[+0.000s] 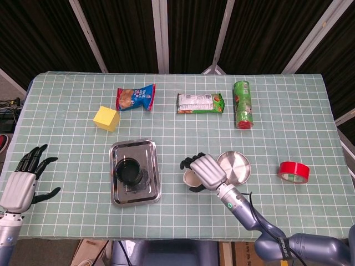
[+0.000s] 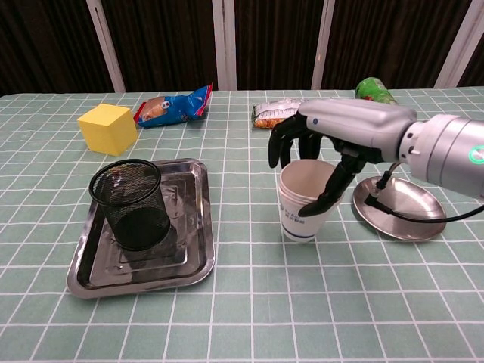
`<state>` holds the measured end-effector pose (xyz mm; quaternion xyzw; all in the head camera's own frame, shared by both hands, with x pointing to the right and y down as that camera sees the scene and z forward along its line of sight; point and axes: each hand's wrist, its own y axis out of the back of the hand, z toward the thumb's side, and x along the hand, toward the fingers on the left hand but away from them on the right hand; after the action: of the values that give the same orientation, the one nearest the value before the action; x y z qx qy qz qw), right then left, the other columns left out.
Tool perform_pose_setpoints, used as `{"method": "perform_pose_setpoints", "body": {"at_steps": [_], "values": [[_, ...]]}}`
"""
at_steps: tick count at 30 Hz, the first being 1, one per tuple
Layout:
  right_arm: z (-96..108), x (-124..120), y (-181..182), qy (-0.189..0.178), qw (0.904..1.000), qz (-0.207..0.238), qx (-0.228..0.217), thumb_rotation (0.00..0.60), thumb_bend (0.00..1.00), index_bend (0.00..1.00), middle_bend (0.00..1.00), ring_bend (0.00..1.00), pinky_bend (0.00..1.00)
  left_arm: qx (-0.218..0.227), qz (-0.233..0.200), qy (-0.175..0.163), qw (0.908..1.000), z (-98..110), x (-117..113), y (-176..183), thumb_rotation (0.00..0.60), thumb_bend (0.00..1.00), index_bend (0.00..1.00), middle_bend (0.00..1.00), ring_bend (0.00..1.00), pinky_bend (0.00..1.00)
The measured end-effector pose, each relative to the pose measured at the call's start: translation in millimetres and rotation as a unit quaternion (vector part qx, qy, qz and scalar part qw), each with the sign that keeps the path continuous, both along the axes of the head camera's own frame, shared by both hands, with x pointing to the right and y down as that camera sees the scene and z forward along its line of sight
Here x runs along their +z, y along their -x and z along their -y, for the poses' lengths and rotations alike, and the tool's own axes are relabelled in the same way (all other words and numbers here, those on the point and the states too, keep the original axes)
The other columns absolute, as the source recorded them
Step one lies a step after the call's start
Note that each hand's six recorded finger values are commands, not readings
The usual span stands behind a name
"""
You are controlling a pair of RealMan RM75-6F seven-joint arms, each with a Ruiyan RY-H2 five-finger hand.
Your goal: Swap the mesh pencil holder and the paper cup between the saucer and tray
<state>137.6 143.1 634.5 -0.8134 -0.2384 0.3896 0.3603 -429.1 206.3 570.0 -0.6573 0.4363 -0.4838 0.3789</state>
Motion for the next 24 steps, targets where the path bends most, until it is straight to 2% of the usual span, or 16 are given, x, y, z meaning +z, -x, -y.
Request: {"method": "perform_pose_setpoints", "body": {"at_steps": [8,13,19,24], "values": [[30,-12,-38,-0.019,0.9989,-0.028,0.033,0.6,0.1,0.42,0.43,0.56,0.39,-0.003,0.003,-0.003,1.0,0,-1,1,0.6,0.07,0.26,0.0,0.0,0.11],[49,-8,-74,-0.012,0.9964,-0.066,0.052,0.6,0.1,0.42,0.43,0.56,0.39,-0.009,0.006,-0.005,0.9999,0,-2,2,0.6,0.07,0.26,0.0,0.0,0.11],[53,7,-103,0.014,0.9932,-0.098,0.062,0.6,0.1,0.42,0.43,0.56,0.39,-0.015,0.01,-0.012,0.9998,1,-4,4,0.6,0.07,0.26,0.0,0.0,0.11],[51,15,-116,0.028,0.9916,-0.105,0.07,0.6,0.1,0.42,0.43,0.52,0.37,-0.016,0.011,-0.013,0.9997,1,-5,5,0.6,0.07,0.26,0.0,0.0,0.11]]}}
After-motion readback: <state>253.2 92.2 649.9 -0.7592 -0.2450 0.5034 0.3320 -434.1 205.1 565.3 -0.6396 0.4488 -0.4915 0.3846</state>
